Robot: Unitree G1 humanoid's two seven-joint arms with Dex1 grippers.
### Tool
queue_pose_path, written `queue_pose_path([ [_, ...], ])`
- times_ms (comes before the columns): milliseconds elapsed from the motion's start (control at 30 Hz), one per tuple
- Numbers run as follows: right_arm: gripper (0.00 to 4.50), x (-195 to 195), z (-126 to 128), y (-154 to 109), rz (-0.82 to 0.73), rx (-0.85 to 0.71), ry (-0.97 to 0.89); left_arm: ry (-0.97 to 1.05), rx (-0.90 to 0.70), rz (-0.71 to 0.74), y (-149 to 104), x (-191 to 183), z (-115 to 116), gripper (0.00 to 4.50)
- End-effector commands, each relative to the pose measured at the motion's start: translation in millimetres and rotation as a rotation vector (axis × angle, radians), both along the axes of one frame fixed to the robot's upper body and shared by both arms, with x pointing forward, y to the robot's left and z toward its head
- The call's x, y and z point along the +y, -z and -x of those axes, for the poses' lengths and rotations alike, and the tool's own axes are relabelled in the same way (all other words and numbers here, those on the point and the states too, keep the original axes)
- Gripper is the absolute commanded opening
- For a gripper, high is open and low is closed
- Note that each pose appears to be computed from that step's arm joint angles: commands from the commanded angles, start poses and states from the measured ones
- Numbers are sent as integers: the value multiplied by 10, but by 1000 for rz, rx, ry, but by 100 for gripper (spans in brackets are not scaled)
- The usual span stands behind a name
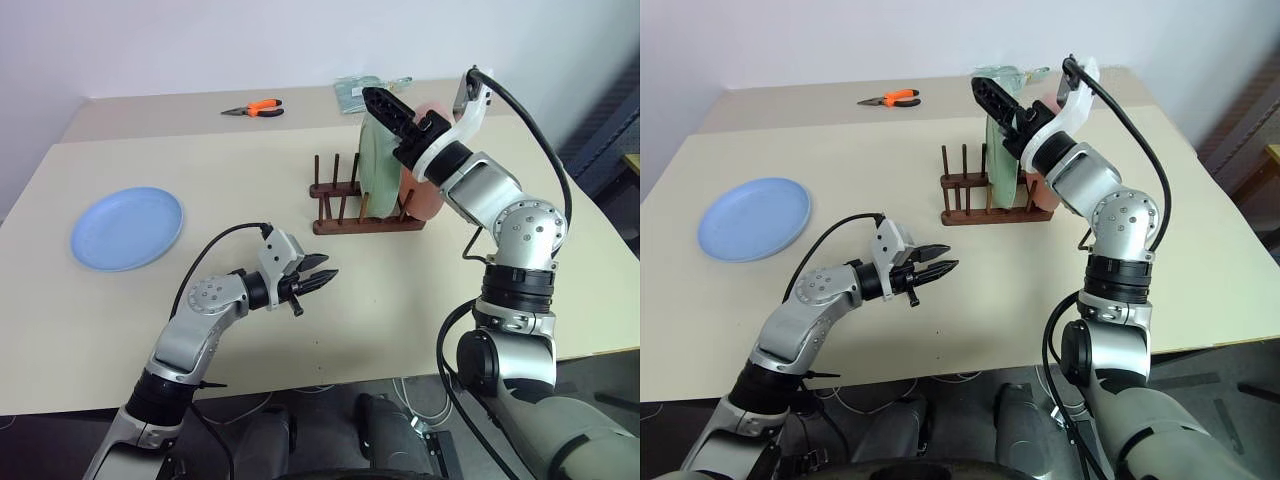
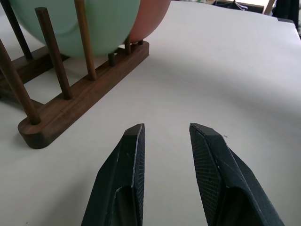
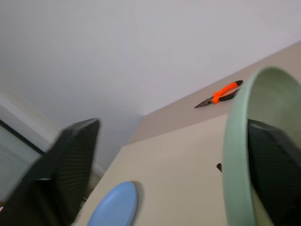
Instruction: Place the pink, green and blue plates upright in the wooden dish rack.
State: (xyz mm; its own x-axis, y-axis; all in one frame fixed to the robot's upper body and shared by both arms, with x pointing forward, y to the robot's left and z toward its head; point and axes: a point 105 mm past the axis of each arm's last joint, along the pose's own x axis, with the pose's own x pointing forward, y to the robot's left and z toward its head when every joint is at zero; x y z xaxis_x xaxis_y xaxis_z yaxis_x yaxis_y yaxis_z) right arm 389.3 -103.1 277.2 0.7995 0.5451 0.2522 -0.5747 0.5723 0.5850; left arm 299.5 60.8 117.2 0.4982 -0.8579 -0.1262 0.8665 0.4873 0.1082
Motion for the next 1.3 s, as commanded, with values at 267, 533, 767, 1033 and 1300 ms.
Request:
queue_pose_path([
  [267,450,-193,172,-624,597,-531,229,-121,10,131,-286,255,-138,336],
  [533,450,348,537,-530,952,-934,45,-1321,-199,121,-733,2199,-696,446],
  [767,450,620,624,-351,932,-961,-85,-1892,-20,238,-635,3124,-238,446],
  [1033,450,743,676,-183,957,-975,-138,-1796,505,485,124,2921,-203,446],
  [1300,450,665,612,-90,991,-926,-112,-1746,461,677,-19,2850,-343,109],
])
